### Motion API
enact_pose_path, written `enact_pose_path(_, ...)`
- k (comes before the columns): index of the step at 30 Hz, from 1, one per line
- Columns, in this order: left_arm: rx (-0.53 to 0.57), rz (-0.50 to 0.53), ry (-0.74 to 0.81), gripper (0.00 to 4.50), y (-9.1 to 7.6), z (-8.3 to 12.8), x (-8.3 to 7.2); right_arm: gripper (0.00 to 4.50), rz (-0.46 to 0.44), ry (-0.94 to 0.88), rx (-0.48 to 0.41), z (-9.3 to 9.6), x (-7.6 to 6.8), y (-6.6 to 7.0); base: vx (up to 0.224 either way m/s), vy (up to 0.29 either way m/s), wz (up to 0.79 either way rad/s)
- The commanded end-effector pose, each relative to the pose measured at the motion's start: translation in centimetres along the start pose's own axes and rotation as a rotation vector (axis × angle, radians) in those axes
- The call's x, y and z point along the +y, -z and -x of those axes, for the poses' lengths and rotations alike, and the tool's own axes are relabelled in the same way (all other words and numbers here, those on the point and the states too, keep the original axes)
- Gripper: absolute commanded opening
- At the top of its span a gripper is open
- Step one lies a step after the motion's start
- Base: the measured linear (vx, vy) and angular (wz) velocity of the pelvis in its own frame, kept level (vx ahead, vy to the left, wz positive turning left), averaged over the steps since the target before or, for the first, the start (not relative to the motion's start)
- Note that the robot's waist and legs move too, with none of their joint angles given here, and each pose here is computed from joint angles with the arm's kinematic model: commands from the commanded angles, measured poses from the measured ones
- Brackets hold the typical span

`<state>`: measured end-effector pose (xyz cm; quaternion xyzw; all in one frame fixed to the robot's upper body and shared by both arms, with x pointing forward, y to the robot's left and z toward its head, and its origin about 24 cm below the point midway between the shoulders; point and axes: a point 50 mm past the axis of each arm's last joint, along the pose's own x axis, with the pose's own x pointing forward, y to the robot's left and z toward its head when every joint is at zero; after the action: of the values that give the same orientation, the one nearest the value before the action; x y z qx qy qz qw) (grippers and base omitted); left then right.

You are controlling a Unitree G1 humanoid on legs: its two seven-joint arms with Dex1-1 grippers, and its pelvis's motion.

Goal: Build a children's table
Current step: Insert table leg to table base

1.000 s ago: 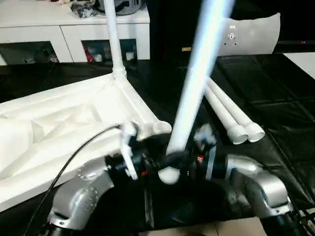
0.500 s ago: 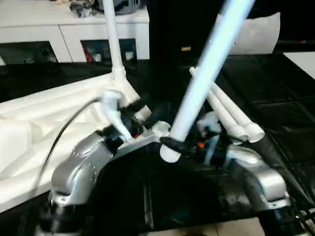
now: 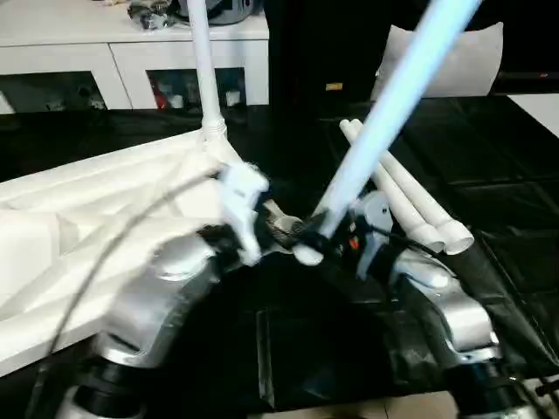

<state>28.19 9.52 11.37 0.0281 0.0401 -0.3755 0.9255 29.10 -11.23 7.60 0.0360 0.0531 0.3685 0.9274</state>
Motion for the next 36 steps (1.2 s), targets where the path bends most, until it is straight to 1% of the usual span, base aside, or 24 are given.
enact_pose_path(1,0.076,-0.069,-0.086,4.42,1.4,1.0,1.9,1.91,-0.01,0.086,-0.025,1.0,-1.2,-0.9,0.0,0.0,0.0)
enact_pose_path(2,0.086,-0.075,-0.087,4.42,1.6,1.2,2.0,1.91,-0.013,0.094,-0.024,1.1,-1.3,-0.9,0.0,0.0,0.0)
enact_pose_path(4,0.119,-0.119,-0.067,4.42,2.2,1.5,2.2,1.91,-0.031,0.129,-0.014,1.6,-1.5,-0.8,0.0,0.0,0.0)
enact_pose_path(5,0.159,-0.128,-0.018,4.42,3.0,2.0,2.3,1.91,-0.043,0.164,0.011,2.1,-1.8,-0.6,0.0,0.0,0.0)
enact_pose_path(8,0.212,-0.121,0.053,4.42,4.0,2.4,2.4,1.91,-0.048,0.196,0.027,2.5,-2.0,-0.4,0.0,0.0,0.0)
enact_pose_path(9,0.22,-0.127,0.06,4.24,4.2,2.5,2.5,1.91,-0.049,0.203,0.027,2.5,-2.0,-0.4,0.0,0.0,0.0)
enact_pose_path(10,0.241,-0.141,0.066,4.24,4.6,2.6,2.9,1.91,-0.059,0.207,0.022,2.7,-2.1,-0.4,0.0,0.0,0.0)
enact_pose_path(12,0.291,-0.168,0.096,4.05,5.3,3.0,4.0,1.91,-0.08,0.204,0.014,3.0,-2.1,-0.5,0.0,0.0,0.0)
enact_pose_path(14,0.318,-0.164,0.119,3.96,5.7,3.3,4.6,1.91,-0.089,0.183,0.016,3.1,-2.0,-0.6,0.0,0.0,0.0)
enact_pose_path(15,0.345,-0.17,0.139,3.73,5.9,3.8,5.2,1.91,-0.089,0.158,0.025,3.3,-1.7,-0.7,0.0,0.0,0.0)
enact_pose_path(19,0.372,-0.153,0.152,3.39,5.9,4.3,6.0,1.91,-0.08,0.13,0.053,3.5,-1.5,-0.7,0.0,0.0,0.0)
enact_pose_path(20,0.372,-0.153,0.152,3.39,5.9,4.3,6.0,1.91,-0.08,0.13,0.053,3.5,-1.5,-0.7,0.0,0.0,0.0)
enact_pose_path(21,0.376,-0.131,0.155,3.39,5.9,4.4,6.2,1.91,-0.077,0.124,0.066,3.5,-1.5,-0.7,0.0,0.0,0.0)
enact_pose_path(22,0.377,-0.125,0.157,3.16,5.9,4.5,6.3,1.91,-0.075,0.12,0.07,3.6,-1.5,-0.8,0.0,0.0,0.0)
enact_pose_path(23,0.376,-0.111,0.165,3.08,5.9,4.5,6.5,1.91,-0.073,0.118,0.078,3.6,-1.5,-0.8,0.0,0.0,0.0)
enact_pose_path(26,0.37,-0.067,0.163,2.87,5.9,4.6,6.8,1.91,-0.054,0.15,0.09,3.7,-1.6,-1.1,0.0,0.0,0.0)
enact_pose_path(27,0.367,-0.042,0.166,2.87,5.9,4.6,7.0,1.91,-0.043,0.161,0.097,3.6,-1.7,-1.3,0.0,0.0,0.0)
enact_pose_path(29,0.373,-0.04,0.175,2.64,5.9,4.6,6.9,1.91,-0.045,0.151,0.096,3.6,-1.8,-1.4,0.0,0.0,0.0)
enact_pose_path(31,0.385,-0.043,0.187,2.55,6.1,4.6,6.9,1.91,-0.039,0.073,0.078,3.6,-1.5,-1.8,0.0,0.0,0.0)
enact_pose_path(36,0.403,-0.04,0.211,2.15,6.1,4.6,6.8,1.91,-0.026,0.046,0.091,3.7,-1.3,-1.9,0.0,0.0,0.0)
